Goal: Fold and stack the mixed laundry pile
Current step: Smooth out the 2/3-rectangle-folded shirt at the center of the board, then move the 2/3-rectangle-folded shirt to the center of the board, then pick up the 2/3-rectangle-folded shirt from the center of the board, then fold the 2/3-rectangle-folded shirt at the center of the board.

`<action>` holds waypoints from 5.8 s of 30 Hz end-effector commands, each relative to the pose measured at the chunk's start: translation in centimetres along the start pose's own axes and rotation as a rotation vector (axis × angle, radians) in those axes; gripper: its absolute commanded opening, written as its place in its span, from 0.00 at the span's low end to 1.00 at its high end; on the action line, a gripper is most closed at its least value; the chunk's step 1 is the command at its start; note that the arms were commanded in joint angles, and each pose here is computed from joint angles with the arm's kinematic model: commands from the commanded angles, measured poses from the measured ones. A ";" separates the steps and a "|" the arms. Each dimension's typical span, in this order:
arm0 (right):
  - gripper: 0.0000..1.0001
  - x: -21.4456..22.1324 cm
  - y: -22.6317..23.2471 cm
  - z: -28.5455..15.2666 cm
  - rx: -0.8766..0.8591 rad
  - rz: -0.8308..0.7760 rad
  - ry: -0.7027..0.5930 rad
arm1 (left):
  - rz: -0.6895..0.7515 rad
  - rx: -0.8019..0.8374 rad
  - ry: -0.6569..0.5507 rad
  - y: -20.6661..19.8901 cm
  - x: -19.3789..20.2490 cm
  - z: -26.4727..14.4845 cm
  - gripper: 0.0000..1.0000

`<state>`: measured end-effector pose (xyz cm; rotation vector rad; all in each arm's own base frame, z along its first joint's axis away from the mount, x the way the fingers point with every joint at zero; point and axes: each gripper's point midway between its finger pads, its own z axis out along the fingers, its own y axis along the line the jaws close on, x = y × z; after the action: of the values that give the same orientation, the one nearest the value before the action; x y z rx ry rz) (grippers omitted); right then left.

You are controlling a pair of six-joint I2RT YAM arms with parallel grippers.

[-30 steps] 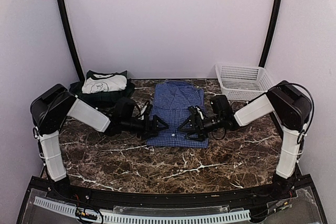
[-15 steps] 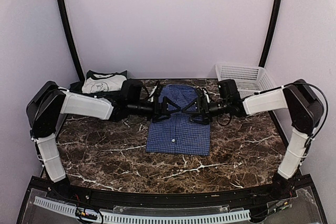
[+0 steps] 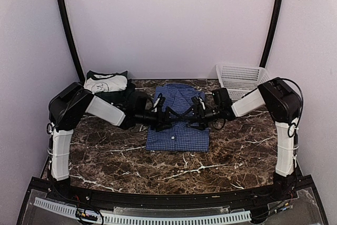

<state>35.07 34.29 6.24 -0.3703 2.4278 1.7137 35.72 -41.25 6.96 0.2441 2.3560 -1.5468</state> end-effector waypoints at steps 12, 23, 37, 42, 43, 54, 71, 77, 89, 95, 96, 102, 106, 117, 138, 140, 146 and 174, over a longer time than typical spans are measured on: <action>0.95 -3.6 5.0 -3.5 0.070 -0.176 -0.061 | 0.122 -0.076 -0.051 -1.2 -1.7 -4.3 0.99; 0.63 -5.8 3.5 0.2 0.109 -0.255 0.043 | 0.709 -0.405 -0.088 -5.0 -1.0 -8.6 0.99; 0.38 -5.0 0.4 2.6 0.298 -0.378 0.126 | 1.265 -0.498 0.008 -5.7 7.5 -8.6 0.88; 0.40 -5.5 2.5 1.5 0.306 -0.419 0.098 | 1.473 -0.448 0.069 -6.2 12.3 -7.2 0.82; 0.40 -5.8 2.7 1.5 0.312 -0.430 0.095 | 1.505 -0.497 0.079 -5.4 12.4 -7.1 0.77; 0.38 -7.0 0.3 3.6 0.292 -0.411 0.131 | 1.768 -0.512 0.178 -4.0 13.2 -4.0 0.41; 0.35 -5.6 -3.8 4.9 0.327 -0.374 0.188 | 1.961 -0.701 0.158 -0.5 10.8 -0.4 0.27; 0.34 -4.6 -3.6 5.1 0.328 -0.368 0.209 | 2.012 -0.821 0.028 -2.3 8.6 -1.4 0.00; 0.32 2.6 2.4 5.9 0.269 -0.400 0.281 | 1.745 -0.472 0.403 -6.4 19.7 -5.4 0.00; 0.44 0.2 7.1 3.1 0.283 -0.482 0.208 | 1.568 -0.321 0.591 -8.0 25.9 -8.5 0.00; 0.46 -0.6 7.6 2.7 0.283 -0.494 0.194 | 1.537 -0.287 0.600 -8.7 26.6 -8.8 0.00; 0.46 -5.3 5.7 1.3 0.359 -0.508 0.123 | 1.458 -0.196 0.590 -12.6 26.8 -10.6 0.00; 0.41 -5.9 2.4 1.7 0.405 -0.492 0.165 | 1.433 -0.181 0.574 -14.0 25.7 -10.8 0.00; 0.33 -3.2 -2.0 4.6 0.357 -0.442 0.269 | 1.423 -0.249 0.438 -14.0 17.0 -9.5 0.00; 0.25 -0.4 -0.8 5.4 0.270 -0.454 0.327 | 1.669 -0.421 0.281 -8.2 3.7 -3.5 0.00; 0.23 0.0 -0.7 5.6 0.263 -0.454 0.336 | 1.697 -0.420 0.269 -7.3 3.7 -2.9 0.00; 0.22 2.0 0.1 6.6 0.247 -0.457 0.377 | 1.678 -0.413 0.291 -4.5 5.3 -2.2 0.00; 0.29 2.3 8.6 5.0 0.210 -0.539 0.341 | 1.551 -0.275 0.406 -7.2 16.6 -6.6 0.00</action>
<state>33.79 39.90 12.83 -1.1448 2.3589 1.1207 17.48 -39.01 8.37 1.8274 1.5552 -0.3649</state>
